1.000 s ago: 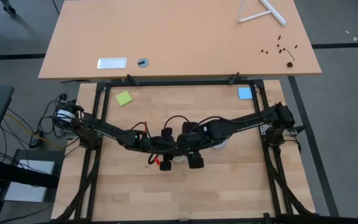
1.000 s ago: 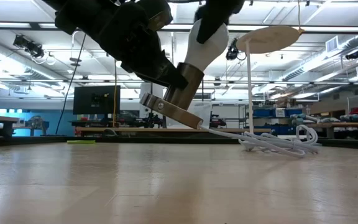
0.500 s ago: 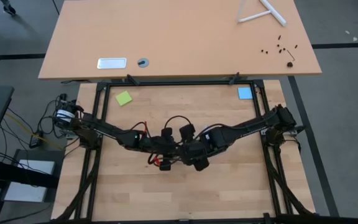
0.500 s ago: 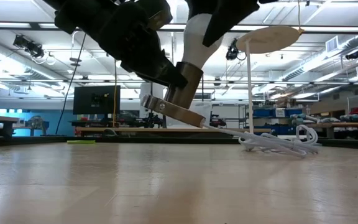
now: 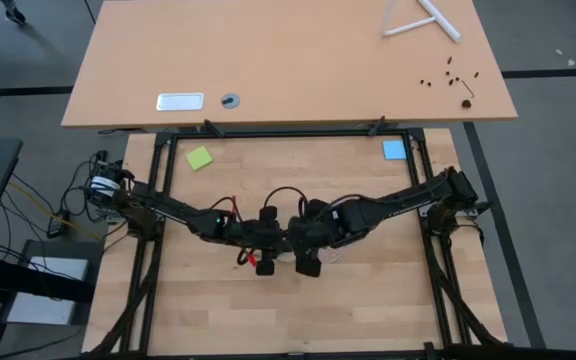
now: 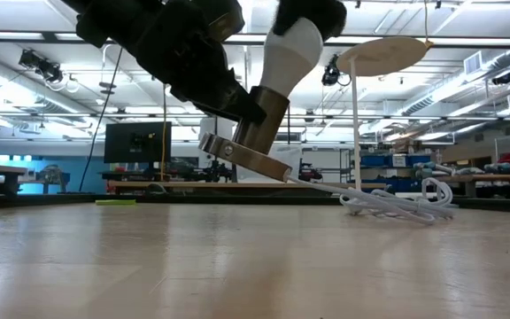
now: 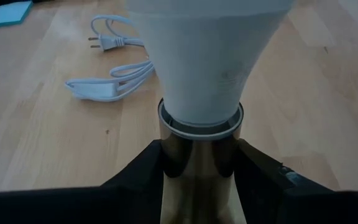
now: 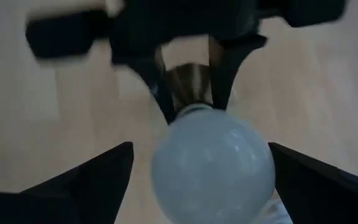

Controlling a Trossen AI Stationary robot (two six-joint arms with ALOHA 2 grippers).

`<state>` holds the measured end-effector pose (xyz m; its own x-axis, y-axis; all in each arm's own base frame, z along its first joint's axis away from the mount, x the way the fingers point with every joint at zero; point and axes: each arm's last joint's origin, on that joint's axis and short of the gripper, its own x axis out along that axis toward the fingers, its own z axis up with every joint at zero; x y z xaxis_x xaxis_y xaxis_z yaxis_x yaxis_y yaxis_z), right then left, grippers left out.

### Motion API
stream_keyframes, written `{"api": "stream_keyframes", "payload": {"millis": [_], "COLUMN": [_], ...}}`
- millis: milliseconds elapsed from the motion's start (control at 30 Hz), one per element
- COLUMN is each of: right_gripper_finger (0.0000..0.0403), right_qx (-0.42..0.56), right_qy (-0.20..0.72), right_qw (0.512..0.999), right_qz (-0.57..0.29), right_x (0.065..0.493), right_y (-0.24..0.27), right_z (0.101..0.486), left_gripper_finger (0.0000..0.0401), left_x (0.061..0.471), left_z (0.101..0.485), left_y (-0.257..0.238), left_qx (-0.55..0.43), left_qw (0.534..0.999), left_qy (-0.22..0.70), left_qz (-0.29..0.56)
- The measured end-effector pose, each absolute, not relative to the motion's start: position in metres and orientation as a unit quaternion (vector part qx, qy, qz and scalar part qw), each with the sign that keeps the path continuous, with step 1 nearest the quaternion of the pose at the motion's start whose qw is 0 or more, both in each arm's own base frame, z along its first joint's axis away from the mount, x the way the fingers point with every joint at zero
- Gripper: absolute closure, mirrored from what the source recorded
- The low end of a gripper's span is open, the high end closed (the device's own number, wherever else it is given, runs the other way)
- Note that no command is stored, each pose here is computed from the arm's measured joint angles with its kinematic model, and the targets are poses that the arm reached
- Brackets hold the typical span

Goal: Screw lightbulb
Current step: Remove the lightbulb from the lamp

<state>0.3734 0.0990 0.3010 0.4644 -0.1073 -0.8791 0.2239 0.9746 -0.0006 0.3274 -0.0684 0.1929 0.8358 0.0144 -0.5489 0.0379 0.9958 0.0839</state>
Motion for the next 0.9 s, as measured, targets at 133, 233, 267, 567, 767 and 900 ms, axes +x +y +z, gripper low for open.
{"api": "stream_keyframes", "payload": {"millis": [133,233,267,567,767,900], "right_gripper_finger": [0.0033,0.0033,0.0033,0.0039,0.0065,0.0099], "right_qx": [0.192,0.246,0.252,0.286,0.283,0.284], "right_qy": [0.5,0.499,0.501,0.508,0.484,0.483], "right_qw": [0.837,0.82,0.815,0.793,0.8,0.8], "right_qz": [-0.114,-0.138,-0.144,-0.18,-0.213,-0.212], "right_x": [0.377,0.38,0.38,0.379,0.38,0.38], "right_y": [0.089,0.084,0.082,0.08,0.078,0.078], "right_z": [0.311,0.309,0.308,0.29,0.289,0.289], "left_gripper_finger": [0.0251,0.0251,0.0251,0.0251,0.0251,0.0251], "left_x": [0.327,0.327,0.327,0.328,0.328,0.328], "left_z": [0.193,0.193,0.193,0.193,0.193,0.193], "left_y": [-0.068,-0.068,-0.068,-0.068,-0.068,-0.068], "left_qx": [0.045,0.045,0.044,0.038,0.037,0.037], "left_qw": [0.957,0.957,0.957,0.958,0.958,0.958], "left_qy": [0.286,0.287,0.287,0.286,0.284,0.284], "left_qz": [-0.006,-0.005,-0.005,0.0,0.0,0.0]}}
